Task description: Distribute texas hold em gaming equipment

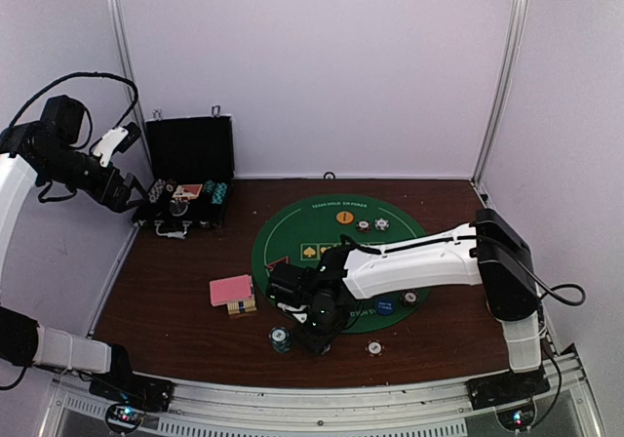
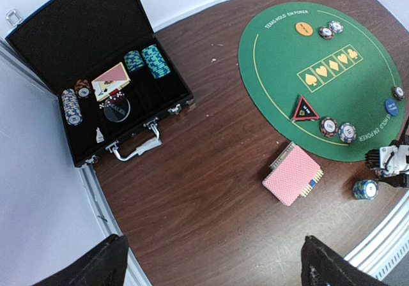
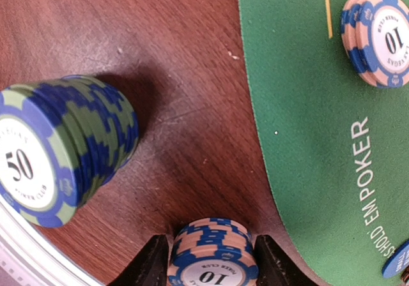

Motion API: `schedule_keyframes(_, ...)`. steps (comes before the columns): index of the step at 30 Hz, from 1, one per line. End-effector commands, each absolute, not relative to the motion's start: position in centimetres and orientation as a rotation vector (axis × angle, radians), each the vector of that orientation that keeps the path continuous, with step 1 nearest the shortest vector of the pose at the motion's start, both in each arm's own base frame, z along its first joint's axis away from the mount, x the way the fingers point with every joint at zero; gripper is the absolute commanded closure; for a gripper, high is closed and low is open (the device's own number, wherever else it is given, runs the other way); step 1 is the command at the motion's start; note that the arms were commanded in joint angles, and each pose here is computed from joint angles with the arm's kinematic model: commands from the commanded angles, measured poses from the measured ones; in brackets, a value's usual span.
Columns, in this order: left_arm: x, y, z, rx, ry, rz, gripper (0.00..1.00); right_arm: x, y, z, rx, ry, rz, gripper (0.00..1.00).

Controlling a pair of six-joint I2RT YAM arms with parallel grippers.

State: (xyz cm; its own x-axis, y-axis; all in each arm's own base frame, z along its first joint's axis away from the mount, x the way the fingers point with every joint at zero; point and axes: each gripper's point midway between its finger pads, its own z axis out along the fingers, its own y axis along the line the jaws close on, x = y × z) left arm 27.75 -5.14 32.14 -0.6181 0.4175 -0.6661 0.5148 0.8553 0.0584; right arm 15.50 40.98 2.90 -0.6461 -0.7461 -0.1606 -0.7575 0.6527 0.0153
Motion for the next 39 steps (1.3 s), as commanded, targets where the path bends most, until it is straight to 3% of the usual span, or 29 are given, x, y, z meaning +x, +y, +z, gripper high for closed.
schedule_keyframes(1,27.8,-5.0,33.0,0.676,2.289,-0.161,0.02,15.8,41.1,3.2,-1.243,2.719,0.115,0.56)
schedule_keyframes(7,27.7,-5.0,33.0,0.673,2.29,-0.166,0.02,16.0,41.1,4.3,-1.234,2.701,0.118,0.74)
schedule_keyframes(11,27.8,-5.1,33.0,0.672,2.291,-0.169,0.02,16.4,40.8,5.7,-1.218,2.683,0.103,0.81)
schedule_keyframes(21,27.7,-5.1,33.3,0.672,2.282,-0.171,0.02,19.6,37.7,11.4,-1.056,2.64,0.108,0.84)
schedule_keyframes(39,27.6,-5.2,33.5,0.671,2.281,-0.173,0.02,24.1,30.2,5.8,-0.798,2.804,0.016,0.87)
